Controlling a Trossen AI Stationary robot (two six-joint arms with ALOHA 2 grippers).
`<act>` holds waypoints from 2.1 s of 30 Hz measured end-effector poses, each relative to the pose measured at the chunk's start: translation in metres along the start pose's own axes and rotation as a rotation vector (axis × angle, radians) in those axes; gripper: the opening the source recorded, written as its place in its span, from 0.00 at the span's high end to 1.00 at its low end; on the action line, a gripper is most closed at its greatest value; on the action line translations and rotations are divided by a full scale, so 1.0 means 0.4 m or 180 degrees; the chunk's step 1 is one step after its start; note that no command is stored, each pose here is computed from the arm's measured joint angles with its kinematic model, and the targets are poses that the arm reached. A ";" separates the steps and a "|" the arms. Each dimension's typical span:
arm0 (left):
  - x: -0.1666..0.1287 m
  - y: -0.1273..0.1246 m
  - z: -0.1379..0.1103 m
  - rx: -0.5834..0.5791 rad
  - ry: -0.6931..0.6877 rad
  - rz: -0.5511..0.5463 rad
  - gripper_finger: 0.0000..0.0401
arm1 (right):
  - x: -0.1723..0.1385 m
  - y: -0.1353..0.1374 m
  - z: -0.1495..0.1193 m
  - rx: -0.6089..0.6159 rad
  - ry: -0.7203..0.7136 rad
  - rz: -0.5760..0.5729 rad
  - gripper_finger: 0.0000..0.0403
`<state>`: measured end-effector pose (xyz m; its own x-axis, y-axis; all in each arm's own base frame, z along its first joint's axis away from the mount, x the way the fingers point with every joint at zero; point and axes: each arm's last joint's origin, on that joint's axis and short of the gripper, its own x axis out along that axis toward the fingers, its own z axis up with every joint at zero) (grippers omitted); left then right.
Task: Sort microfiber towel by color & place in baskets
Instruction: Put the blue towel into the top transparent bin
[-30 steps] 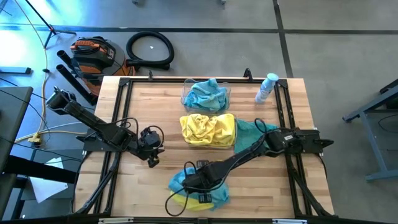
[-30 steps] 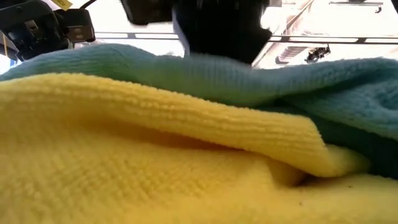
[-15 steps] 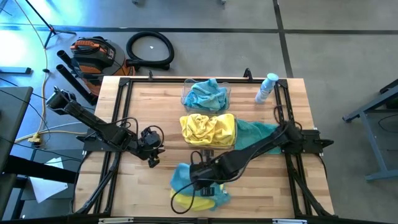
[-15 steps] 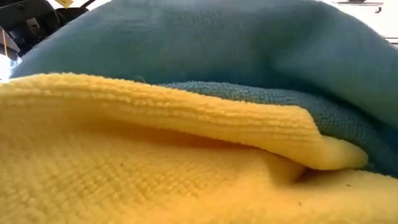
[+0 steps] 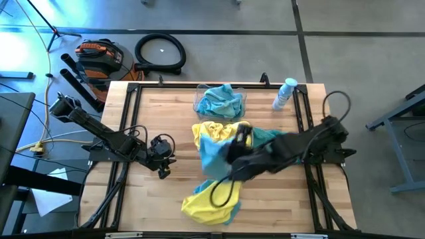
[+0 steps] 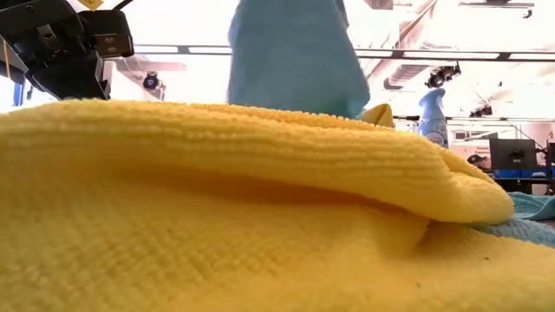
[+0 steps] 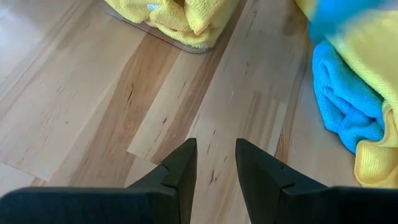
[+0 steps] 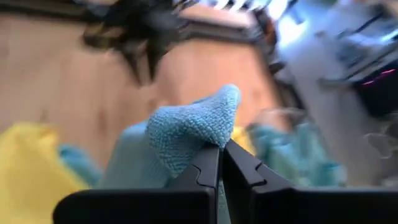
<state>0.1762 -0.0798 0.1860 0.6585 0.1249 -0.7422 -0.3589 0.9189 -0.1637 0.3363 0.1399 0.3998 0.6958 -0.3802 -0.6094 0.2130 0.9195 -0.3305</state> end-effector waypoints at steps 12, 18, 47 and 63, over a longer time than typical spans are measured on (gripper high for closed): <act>0.000 0.001 0.001 0.0001 -0.0007 0.0009 0.75 | -0.060 -0.342 0.020 0.0352 -0.0212 -0.1004 1.00; 0.000 0.001 0.001 0.0002 -0.0005 0.0009 0.75 | -0.014 -0.504 0.004 0.0550 0.0007 -0.1441 1.00; 0.007 0.013 0.011 0.0024 -0.0015 0.0085 0.75 | 0.455 -0.568 -0.324 0.1170 0.1168 0.0043 1.00; 0.007 0.013 0.013 0.0016 -0.0071 0.0111 0.75 | 0.636 -0.577 -0.451 0.1162 0.1445 0.0188 1.00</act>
<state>0.1796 -0.0727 0.1866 0.6602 0.1653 -0.7327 -0.3787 0.9156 -0.1347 0.3405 -0.1873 0.1911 0.3673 -0.2582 -0.8935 0.4615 0.8847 -0.0659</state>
